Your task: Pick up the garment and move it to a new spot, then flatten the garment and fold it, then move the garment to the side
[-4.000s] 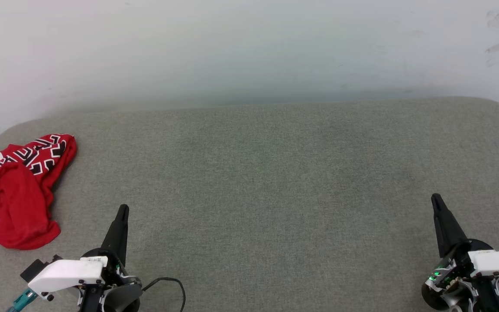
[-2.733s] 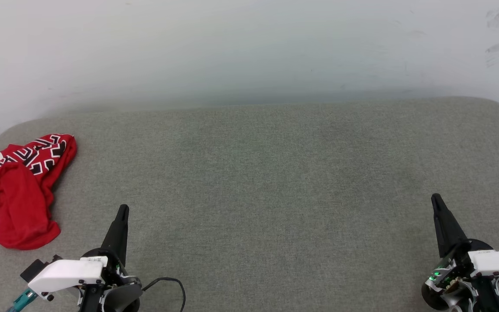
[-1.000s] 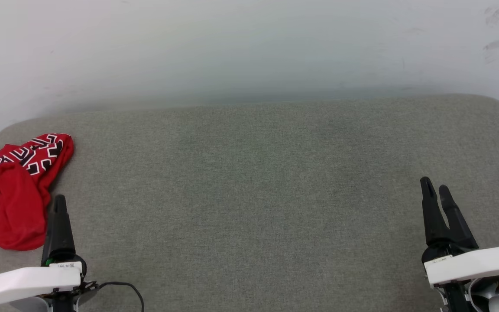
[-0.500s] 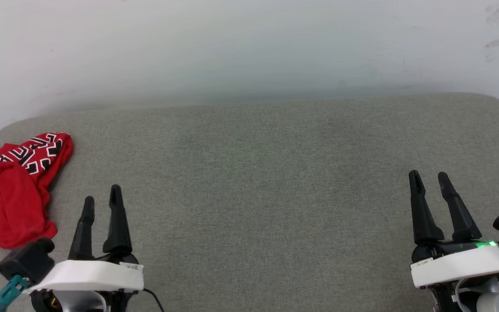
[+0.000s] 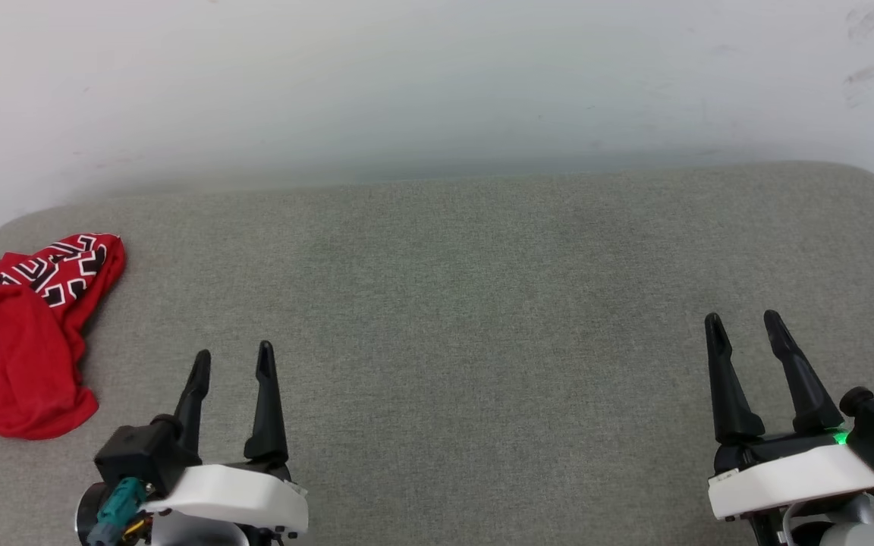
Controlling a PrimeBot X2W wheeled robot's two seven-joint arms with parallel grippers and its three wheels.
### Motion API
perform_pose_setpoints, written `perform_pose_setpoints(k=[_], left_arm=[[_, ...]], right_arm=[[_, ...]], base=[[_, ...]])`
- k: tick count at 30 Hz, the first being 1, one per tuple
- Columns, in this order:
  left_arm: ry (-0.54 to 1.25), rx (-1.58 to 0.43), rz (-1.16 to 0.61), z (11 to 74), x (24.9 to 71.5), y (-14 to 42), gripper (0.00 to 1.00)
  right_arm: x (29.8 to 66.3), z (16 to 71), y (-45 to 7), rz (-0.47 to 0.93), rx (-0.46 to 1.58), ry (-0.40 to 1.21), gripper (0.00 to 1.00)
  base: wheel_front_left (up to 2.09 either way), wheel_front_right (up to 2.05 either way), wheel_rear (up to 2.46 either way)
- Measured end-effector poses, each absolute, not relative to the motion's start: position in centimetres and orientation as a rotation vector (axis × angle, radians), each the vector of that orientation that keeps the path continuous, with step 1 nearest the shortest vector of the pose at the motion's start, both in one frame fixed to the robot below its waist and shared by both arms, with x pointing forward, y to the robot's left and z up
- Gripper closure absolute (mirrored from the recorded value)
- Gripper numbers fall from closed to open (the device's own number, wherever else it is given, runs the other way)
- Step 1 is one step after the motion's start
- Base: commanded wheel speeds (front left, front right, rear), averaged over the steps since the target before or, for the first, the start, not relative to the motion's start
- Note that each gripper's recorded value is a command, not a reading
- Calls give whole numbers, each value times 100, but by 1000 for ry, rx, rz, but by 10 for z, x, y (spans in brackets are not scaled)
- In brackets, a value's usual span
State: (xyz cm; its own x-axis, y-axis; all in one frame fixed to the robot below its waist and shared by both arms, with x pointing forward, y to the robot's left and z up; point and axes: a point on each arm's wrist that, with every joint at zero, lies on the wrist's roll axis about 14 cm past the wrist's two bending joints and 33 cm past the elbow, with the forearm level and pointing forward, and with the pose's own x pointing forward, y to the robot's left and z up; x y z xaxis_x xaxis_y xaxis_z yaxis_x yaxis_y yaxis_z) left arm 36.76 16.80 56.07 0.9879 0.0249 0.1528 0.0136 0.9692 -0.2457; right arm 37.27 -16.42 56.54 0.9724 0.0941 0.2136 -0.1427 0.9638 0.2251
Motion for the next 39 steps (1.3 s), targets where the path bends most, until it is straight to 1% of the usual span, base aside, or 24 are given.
perform_pose_setpoints(k=[9,20,30,39], left_arm=[[-108,-161,-11,543,363,158,0],[-152,-131,-70,550,361,145,0],[-202,-188,-76,558,357,151,0],[-209,-161,-122,553,353,149,0]], right_arm=[[370,557,-164,118,133,-189,0],[368,559,-158,137,30,-209,0],[366,558,-165,113,98,-220,0],[363,553,-169,99,131,-217,0]], base=[[0,0,0],[0,0,0],[0,0,0],[0,0,0]])
